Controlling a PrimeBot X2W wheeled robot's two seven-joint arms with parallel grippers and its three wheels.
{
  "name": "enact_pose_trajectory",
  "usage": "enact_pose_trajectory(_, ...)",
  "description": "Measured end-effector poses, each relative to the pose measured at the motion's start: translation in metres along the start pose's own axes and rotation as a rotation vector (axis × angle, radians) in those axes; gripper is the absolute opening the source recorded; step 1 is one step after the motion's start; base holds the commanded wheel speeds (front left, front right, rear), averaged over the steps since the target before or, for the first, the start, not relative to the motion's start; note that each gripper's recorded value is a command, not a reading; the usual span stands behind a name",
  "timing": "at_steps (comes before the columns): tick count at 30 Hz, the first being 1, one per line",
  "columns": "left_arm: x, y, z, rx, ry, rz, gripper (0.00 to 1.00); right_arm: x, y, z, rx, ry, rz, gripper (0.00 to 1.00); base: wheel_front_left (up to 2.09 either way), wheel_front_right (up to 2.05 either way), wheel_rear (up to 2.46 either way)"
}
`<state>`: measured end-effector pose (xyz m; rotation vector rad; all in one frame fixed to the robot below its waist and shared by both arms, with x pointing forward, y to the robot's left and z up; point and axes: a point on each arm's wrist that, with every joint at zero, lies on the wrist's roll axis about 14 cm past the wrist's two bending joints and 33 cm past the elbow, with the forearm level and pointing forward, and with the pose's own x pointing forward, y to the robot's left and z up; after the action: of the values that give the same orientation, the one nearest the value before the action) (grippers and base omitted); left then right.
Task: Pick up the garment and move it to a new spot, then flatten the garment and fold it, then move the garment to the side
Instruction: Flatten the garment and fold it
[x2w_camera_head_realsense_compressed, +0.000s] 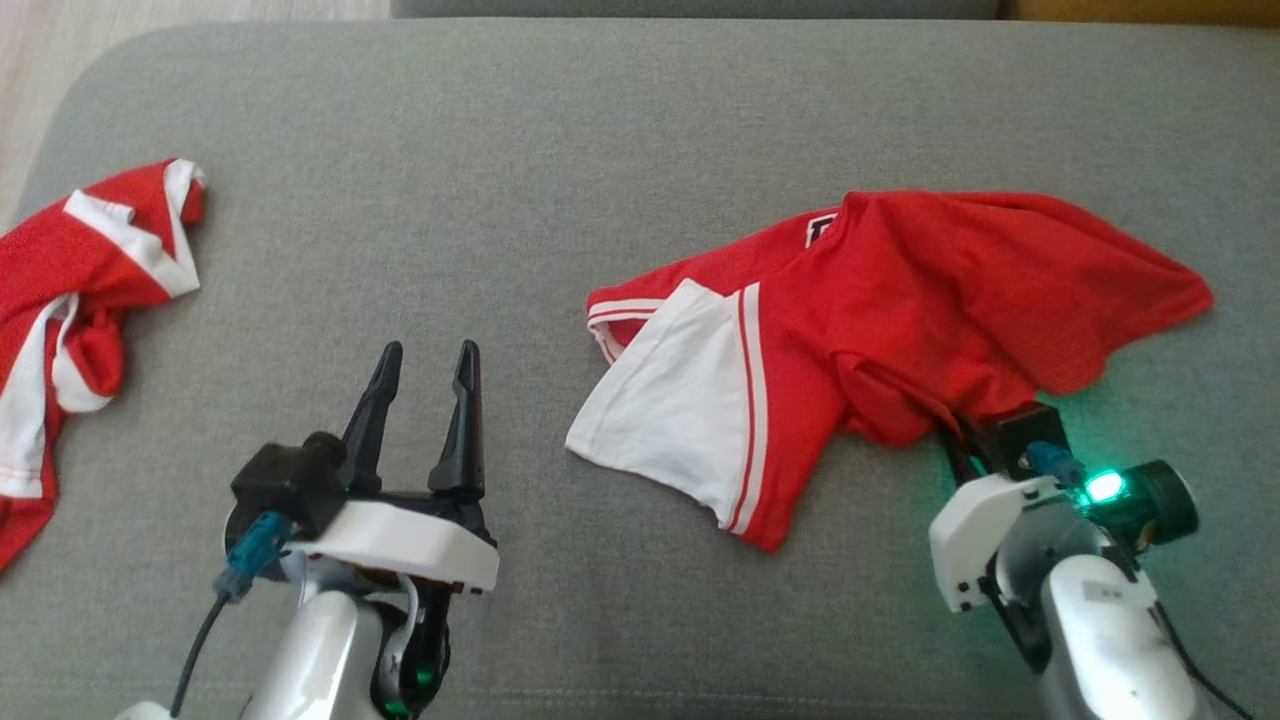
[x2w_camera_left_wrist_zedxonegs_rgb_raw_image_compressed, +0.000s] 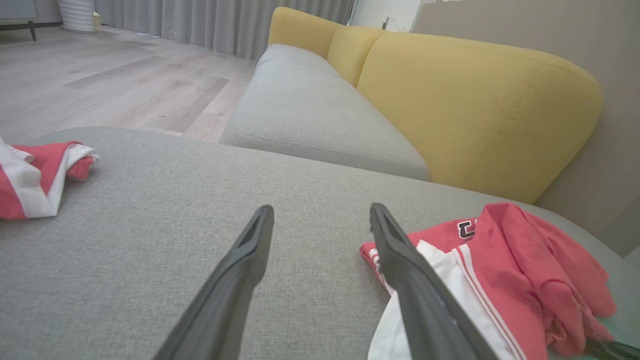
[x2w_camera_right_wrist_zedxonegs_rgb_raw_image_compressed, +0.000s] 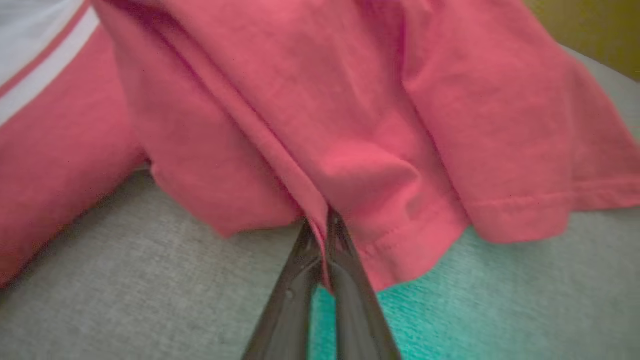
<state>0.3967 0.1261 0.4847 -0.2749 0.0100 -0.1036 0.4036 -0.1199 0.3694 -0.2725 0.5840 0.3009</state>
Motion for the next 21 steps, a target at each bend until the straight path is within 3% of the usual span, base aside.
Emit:
enact_pose_trajectory(7, 0.002, -0.012, 0.006, -0.001, -0.019, -0.032, 1.00, -0.018, -0.036, 0.007, -0.022, -0.029, -0.089, 0.00, 0.00, 0.00, 0.00)
enact_pose_trajectory(15, 0.001, -0.030, 0.016, -0.011, -0.047, -0.078, 1.00, -0.066, -0.097, 0.004, -0.076, -0.012, -0.225, 0.00, 0.00, 0.00, 0.00)
enact_pose_trajectory(21, -0.005, -0.040, 0.021, -0.013, -0.060, -0.097, 1.00, -0.105, -0.151, 0.009, -0.179, 0.011, -0.334, 0.00, 0.00, 0.00, 0.00)
